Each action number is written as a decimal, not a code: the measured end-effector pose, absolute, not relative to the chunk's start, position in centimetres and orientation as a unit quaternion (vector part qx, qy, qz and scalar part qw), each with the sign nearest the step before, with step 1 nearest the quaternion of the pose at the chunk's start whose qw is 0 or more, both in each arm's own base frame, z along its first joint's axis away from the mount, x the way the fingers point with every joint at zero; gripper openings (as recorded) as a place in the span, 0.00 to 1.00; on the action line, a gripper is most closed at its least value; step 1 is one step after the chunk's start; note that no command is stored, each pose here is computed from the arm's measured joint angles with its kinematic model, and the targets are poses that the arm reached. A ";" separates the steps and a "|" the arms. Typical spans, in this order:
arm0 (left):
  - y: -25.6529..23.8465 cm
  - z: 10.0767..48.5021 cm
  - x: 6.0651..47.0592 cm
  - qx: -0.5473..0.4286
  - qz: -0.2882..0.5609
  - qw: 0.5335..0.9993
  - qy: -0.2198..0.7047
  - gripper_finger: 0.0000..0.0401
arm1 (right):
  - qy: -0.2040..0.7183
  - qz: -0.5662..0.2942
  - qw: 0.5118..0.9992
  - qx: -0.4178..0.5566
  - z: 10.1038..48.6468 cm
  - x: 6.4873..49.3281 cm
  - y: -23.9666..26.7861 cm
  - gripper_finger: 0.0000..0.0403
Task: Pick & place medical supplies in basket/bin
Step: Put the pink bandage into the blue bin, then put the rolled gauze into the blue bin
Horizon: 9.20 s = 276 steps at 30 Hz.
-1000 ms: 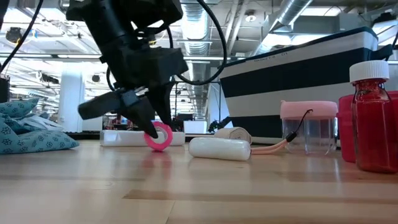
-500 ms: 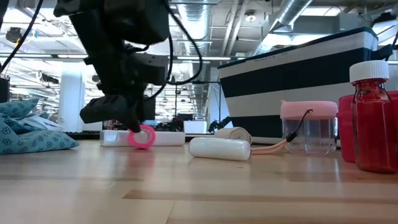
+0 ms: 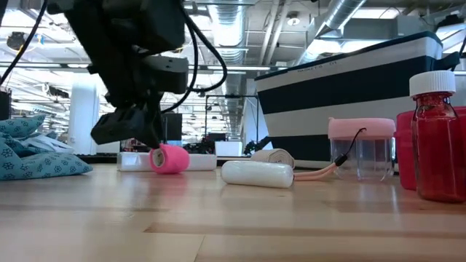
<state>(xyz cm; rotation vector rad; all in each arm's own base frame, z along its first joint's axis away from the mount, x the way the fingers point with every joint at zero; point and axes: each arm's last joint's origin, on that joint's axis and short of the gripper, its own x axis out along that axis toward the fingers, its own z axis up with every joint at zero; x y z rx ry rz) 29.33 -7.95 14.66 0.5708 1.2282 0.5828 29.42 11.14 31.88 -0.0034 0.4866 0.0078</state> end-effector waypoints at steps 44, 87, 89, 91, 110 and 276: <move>-8.3 20.7 29.5 0.257 0.262 0.864 0.345 0.01 | 0.278 0.000 0.960 0.027 30.1 29.9 12.5 0.55; 17.1 32.4 47.0 0.271 0.237 0.900 0.245 0.36 | 0.404 -0.280 0.868 0.072 35.5 18.6 11.0 0.55; 17.1 32.8 46.9 0.291 0.268 0.884 0.251 0.38 | 0.403 -0.284 0.867 0.076 35.5 18.8 10.8 0.55; 16.8 33.9 46.5 0.307 0.295 0.871 0.245 0.39 | 0.402 -0.290 0.865 0.079 35.5 19.0 10.5 0.55; 7.5 52.2 31.8 0.325 0.314 0.874 0.176 0.36 | 0.371 -0.165 0.907 0.114 35.7 24.0 11.1 0.39; 4.9 47.3 21.8 0.119 0.269 0.847 0.443 0.36 | 0.357 -0.354 0.863 -0.047 35.9 27.4 15.6 0.13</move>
